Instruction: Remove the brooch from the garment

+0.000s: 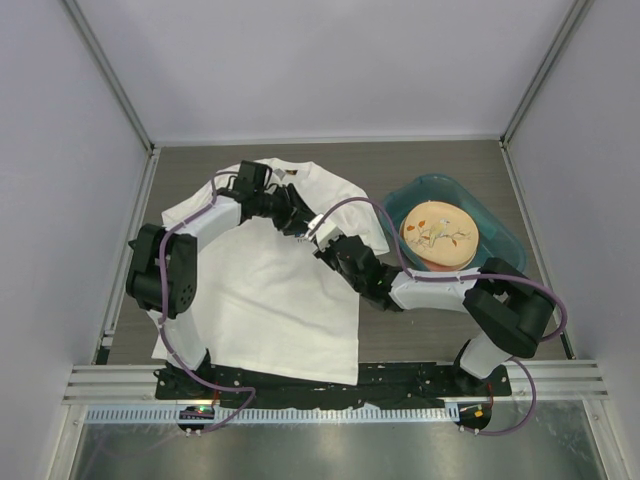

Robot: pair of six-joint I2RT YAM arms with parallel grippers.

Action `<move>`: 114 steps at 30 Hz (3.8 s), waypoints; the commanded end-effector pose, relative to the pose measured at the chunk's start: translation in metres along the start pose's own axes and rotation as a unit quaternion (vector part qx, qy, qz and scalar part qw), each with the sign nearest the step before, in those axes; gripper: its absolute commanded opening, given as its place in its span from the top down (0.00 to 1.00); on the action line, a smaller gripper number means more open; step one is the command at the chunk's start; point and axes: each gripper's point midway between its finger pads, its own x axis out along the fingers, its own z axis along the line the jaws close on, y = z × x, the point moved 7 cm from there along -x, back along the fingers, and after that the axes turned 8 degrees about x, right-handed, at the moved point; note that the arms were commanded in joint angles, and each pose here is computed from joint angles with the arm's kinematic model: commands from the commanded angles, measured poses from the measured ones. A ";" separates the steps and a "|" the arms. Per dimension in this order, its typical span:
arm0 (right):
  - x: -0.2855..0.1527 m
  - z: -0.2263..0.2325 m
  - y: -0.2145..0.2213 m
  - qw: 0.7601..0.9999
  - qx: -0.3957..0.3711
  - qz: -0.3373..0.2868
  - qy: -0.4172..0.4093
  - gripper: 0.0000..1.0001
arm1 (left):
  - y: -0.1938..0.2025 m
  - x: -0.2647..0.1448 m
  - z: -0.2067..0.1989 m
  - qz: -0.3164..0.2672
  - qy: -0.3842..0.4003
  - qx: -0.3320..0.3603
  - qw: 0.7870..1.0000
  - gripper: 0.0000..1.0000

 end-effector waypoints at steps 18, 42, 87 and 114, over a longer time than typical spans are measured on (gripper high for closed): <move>0.000 0.002 -0.034 0.999 0.039 -0.029 0.023 0.74 | 0.003 0.006 -0.007 0.013 0.015 0.046 0.999 1.00; -0.064 -0.066 -0.043 0.776 0.609 0.026 -0.161 0.50 | 0.022 -0.005 -0.063 -0.005 0.159 0.247 0.956 1.00; -0.062 -0.080 -0.045 0.711 0.679 -0.077 -0.168 0.64 | 0.039 -0.008 -0.086 0.016 0.235 0.227 0.945 1.00; -0.061 -0.083 -0.048 0.709 0.684 -0.077 -0.153 0.60 | 0.039 -0.006 -0.085 0.017 0.226 0.228 0.947 1.00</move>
